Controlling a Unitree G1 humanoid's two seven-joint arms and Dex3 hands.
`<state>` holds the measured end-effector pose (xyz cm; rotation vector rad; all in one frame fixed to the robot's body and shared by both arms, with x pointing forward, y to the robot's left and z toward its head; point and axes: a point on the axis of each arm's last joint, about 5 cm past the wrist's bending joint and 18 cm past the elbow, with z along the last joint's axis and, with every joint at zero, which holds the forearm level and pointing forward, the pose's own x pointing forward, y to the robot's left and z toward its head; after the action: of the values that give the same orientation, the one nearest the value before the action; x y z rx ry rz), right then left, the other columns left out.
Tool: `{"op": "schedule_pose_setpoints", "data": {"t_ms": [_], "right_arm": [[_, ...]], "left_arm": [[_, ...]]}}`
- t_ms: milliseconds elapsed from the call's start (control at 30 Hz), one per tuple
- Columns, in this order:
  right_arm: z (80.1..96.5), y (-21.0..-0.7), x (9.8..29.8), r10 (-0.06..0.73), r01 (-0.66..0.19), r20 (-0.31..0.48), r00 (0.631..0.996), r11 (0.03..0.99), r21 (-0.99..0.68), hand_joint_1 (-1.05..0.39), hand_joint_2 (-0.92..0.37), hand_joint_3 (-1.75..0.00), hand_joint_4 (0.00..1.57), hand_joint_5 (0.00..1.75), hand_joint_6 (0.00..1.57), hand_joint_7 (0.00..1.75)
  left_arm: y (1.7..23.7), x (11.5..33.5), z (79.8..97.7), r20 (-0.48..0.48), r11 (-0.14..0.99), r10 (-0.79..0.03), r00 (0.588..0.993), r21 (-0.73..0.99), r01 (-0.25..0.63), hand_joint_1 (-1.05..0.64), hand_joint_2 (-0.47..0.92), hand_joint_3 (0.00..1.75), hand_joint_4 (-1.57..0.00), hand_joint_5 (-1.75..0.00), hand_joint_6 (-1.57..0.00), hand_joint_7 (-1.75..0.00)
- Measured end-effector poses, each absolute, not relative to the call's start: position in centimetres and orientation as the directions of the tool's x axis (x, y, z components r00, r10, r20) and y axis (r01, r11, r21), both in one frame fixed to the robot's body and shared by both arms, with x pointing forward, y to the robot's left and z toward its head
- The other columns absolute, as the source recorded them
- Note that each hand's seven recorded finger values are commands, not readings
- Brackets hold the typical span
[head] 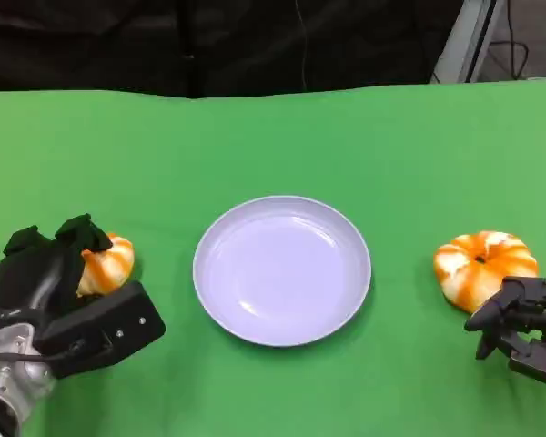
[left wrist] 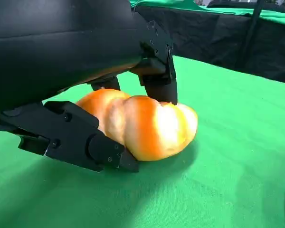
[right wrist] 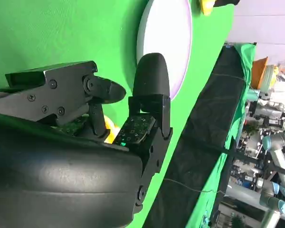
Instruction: Grasp the bread from the table and place it into the plate.
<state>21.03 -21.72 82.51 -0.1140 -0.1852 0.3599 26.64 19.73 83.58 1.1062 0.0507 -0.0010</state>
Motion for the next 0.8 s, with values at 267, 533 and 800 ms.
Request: {"op": "schedule_pose_setpoints", "data": {"t_ms": [267,533,800], "right_arm": [[82.51,-21.71,21.03,0.353,-0.332,0.160,0.922,0.932,-0.143,0.06,-0.89,-0.52,0.86,1.38,0.96,0.88],[82.51,-21.71,21.03,0.356,-0.335,0.161,0.921,0.931,-0.144,0.06,-0.88,-0.53,0.86,1.38,0.96,0.89],[82.54,-21.70,21.02,0.358,-0.335,0.166,0.919,0.930,-0.148,0.06,-0.88,-0.53,0.86,1.37,0.96,0.89]], "left_arm": [[19.72,26.61,83.55,-0.036,0.448,0.025,0.999,0.894,0.021,-0.11,0.92,0.21,-0.17,-1.70,-0.30,-1.45],[19.59,26.37,83.30,0.008,0.427,0.019,1.000,0.904,-0.016,-0.13,0.92,0.27,-0.18,-1.71,-0.30,-1.44],[18.98,26.75,83.83,0.093,0.442,-0.024,0.995,0.894,-0.073,-0.12,0.92,0.32,-0.20,-1.66,-0.31,-1.39]]}}
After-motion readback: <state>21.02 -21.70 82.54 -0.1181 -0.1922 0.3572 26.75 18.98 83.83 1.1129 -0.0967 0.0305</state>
